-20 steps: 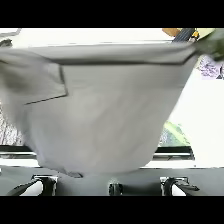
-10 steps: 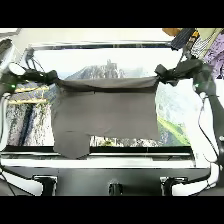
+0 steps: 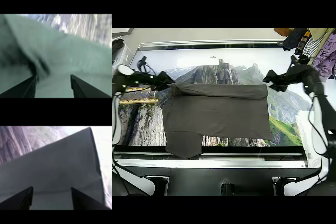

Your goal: Fold the clothes and pants, and hang the long-sleeved shirts on hangers.

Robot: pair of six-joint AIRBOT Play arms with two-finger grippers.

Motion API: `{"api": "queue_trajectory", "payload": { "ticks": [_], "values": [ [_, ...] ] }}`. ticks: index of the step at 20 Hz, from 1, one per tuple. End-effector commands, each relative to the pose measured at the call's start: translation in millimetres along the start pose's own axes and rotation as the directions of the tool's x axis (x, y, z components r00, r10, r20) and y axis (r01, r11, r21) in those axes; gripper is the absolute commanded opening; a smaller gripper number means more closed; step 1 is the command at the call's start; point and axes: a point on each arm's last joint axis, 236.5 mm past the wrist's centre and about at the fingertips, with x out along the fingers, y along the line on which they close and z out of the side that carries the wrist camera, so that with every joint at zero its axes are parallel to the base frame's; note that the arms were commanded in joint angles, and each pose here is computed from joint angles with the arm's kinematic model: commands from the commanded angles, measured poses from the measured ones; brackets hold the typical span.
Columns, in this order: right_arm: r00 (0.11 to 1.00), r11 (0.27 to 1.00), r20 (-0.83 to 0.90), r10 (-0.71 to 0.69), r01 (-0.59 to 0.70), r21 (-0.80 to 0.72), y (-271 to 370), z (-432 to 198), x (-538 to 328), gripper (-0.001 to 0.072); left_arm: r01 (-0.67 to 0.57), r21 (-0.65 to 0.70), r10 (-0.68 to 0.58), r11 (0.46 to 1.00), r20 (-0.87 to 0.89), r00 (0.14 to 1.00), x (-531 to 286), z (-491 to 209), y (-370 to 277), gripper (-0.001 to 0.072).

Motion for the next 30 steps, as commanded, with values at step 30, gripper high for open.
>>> {"api": "queue_trajectory", "payload": {
  "ticks": [30],
  "values": [
    [0.946,0.960,-0.298,0.127,-0.042,0.277,-154,-271,-30,0.0369,-0.038,-0.289,-0.009,0.957,-0.158,0.987,-117,-194,97,0.0481]
  ]
}}
